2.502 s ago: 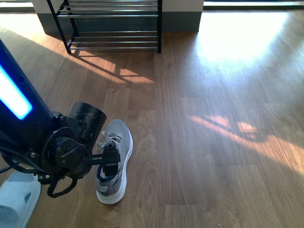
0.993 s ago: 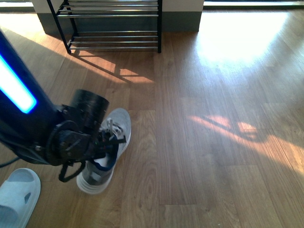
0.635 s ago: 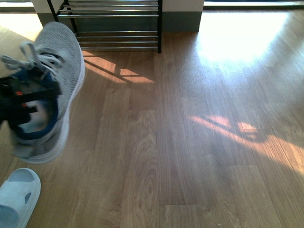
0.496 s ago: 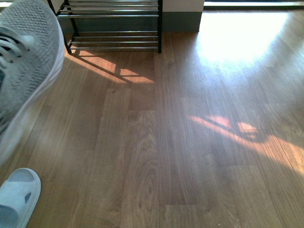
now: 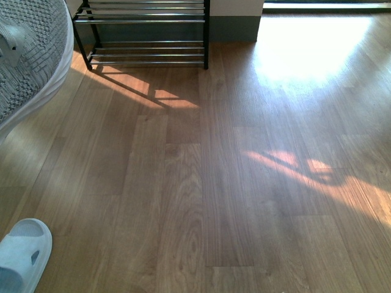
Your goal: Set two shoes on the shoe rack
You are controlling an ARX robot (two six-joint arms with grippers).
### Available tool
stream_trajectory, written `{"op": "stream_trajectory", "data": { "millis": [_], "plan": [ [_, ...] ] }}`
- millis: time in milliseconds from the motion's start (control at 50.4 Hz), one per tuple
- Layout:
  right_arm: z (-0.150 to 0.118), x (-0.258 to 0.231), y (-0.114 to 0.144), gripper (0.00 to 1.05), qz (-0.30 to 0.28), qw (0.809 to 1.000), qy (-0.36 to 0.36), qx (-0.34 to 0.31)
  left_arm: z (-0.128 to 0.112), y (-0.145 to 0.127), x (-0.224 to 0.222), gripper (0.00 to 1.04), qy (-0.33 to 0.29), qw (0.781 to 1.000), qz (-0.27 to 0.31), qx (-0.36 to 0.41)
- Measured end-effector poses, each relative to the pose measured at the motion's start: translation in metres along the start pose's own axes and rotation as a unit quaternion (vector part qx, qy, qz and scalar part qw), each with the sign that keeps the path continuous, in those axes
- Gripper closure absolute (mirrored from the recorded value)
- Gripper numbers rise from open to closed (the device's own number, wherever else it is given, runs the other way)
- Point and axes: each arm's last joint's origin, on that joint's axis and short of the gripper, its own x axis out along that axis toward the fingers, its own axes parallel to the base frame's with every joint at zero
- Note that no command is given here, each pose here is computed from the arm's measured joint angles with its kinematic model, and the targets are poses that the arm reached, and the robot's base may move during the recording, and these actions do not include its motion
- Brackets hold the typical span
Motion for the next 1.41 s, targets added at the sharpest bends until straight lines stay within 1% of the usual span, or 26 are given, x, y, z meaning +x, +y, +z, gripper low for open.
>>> {"op": "stream_trajectory", "data": {
  "millis": [1410],
  "plan": [
    [0.0,0.0,0.0,1.03,0.0,1.0,0.0,0.0,-0.0004,0.0,0.0,1.03,0.002,1.0,-0.001,0.002]
  ]
}}
